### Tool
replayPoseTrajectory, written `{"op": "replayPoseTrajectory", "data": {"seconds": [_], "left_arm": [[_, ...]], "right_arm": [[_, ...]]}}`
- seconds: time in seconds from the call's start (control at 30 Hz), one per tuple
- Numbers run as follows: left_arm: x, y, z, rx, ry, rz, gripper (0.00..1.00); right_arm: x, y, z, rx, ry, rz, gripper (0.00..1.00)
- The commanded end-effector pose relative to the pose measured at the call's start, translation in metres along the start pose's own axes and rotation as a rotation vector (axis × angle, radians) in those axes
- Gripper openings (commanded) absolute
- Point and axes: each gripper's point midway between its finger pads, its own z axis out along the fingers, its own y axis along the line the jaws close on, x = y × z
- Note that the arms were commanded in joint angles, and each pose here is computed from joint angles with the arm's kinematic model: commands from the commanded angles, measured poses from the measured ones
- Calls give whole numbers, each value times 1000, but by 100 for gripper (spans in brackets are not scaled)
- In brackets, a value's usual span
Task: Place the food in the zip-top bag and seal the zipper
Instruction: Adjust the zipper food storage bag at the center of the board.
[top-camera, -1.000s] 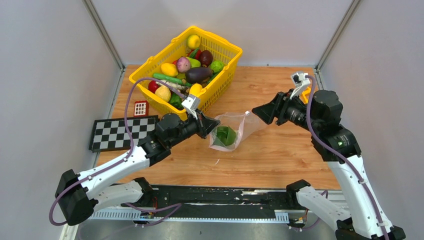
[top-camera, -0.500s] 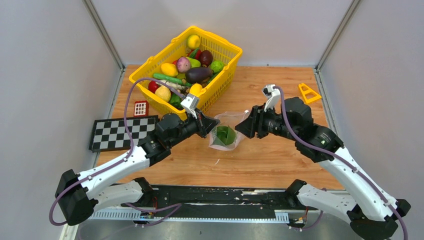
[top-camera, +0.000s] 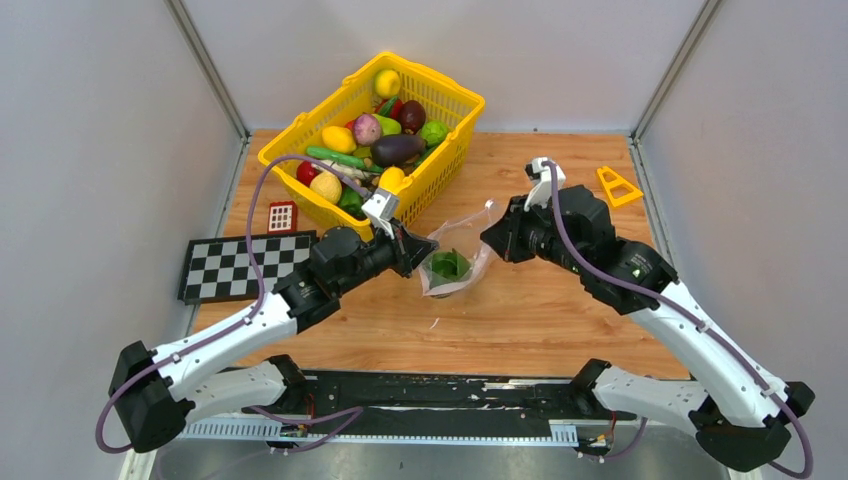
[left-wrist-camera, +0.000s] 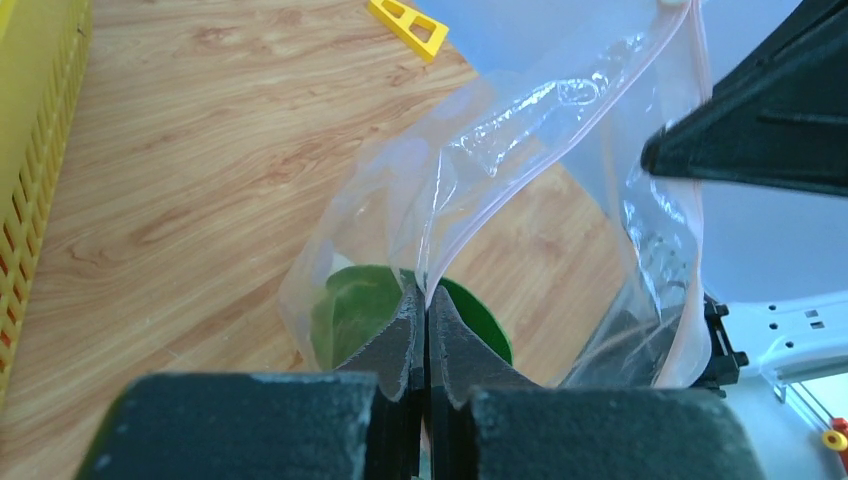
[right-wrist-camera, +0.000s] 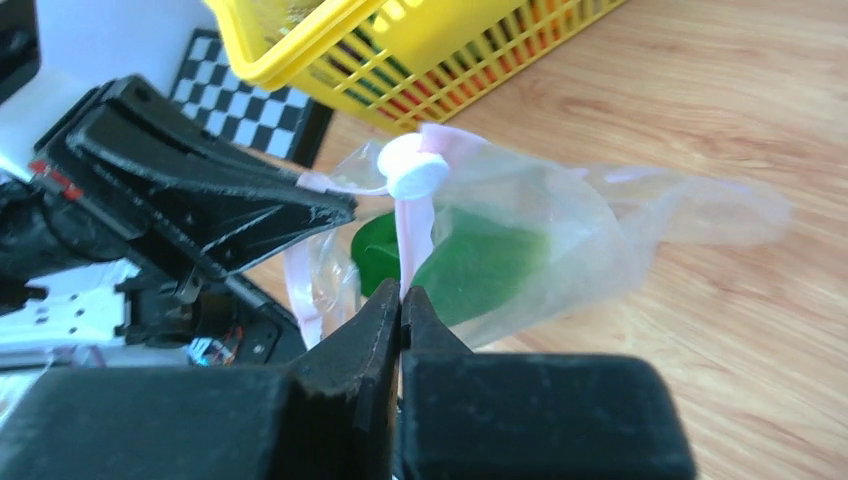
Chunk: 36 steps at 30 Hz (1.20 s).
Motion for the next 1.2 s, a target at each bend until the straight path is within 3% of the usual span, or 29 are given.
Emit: {"op": "replayPoseTrajectory", "data": {"seconds": [0.0,0.13,0.27,0.3,0.37,0.53,0.67,0.9,1.03,1.17], "left_arm": [[-27,-11,-5,13,-34,52,0],[-29,-17,0,33,-9,59,0],[-31,-19,3,27,25,60,3],[-30,-19,3,19,42,63,9],[-26,-17,0,3,93,72,33],[-27,-8,-17,-65,144,119,65],[-27,-6,-33,-95,202,153,76],[-17,-14,-58,-65,275,135,77],[-2,-26,-56,35,284,117,71],[16,-9,-44,-22,266,92,62]], "right_arm": [[-37,-30,-23,293,-84,-107,0],[-25,-33,-18,445,6,-234,0],[-28,-37,-14,529,-26,-261,0],[-31,-34,-11,510,-54,-246,0],[-36,-25,-8,441,-115,-212,0],[-48,-16,-7,387,-209,-159,0],[-49,-5,3,336,-217,-137,0],[-52,0,13,319,-238,-121,0],[-52,4,18,303,-237,-124,0],[-53,6,20,295,-238,-126,0]]}}
